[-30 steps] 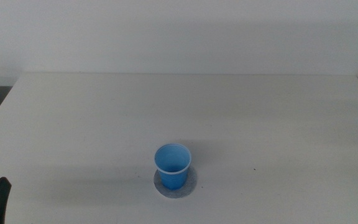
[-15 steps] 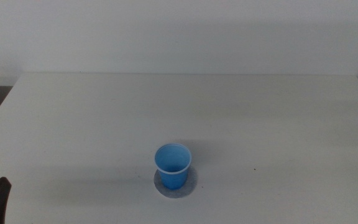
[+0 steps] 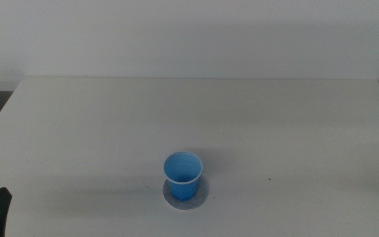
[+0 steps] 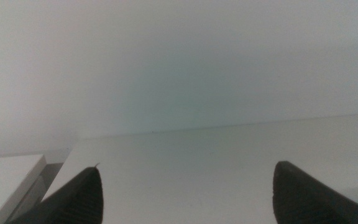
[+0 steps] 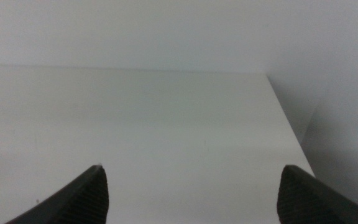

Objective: Place an empty cup on a cup mat.

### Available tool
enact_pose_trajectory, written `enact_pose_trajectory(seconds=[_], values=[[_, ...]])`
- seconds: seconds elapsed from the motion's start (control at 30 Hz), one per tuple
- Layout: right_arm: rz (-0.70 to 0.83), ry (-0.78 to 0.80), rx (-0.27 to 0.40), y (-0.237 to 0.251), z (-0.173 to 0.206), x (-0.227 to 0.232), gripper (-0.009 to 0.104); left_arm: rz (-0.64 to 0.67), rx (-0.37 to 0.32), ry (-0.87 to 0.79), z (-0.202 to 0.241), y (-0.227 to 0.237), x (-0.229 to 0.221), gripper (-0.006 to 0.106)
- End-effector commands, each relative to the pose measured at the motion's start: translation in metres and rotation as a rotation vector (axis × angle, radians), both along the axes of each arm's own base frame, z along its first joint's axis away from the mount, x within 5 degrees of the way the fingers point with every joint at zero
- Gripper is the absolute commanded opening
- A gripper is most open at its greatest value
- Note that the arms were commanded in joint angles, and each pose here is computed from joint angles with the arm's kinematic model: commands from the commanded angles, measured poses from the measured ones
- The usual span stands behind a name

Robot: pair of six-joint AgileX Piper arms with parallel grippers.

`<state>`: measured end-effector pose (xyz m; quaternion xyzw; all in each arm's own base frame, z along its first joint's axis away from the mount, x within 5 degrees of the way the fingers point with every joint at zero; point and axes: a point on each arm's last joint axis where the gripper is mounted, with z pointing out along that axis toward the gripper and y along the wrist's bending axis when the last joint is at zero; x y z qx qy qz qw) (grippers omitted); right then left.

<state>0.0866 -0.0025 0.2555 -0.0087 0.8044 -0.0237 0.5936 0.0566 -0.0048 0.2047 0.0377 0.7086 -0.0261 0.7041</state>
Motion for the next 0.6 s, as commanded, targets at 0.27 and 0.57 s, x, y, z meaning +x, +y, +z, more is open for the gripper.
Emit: enact_pose_trajectory(seconds=[0.27,0.57], values=[[-0.006,-0.070,-0.028,-0.001,-0.055,-0.029,0.093,-0.002,-0.007,-0.009,0.001,0.000,0.000,0.094],[-0.009,-0.050,-0.027,-0.001,-0.073,-0.033,0.093,-0.002,-0.007,-0.009,0.001,0.000,0.000,0.094]])
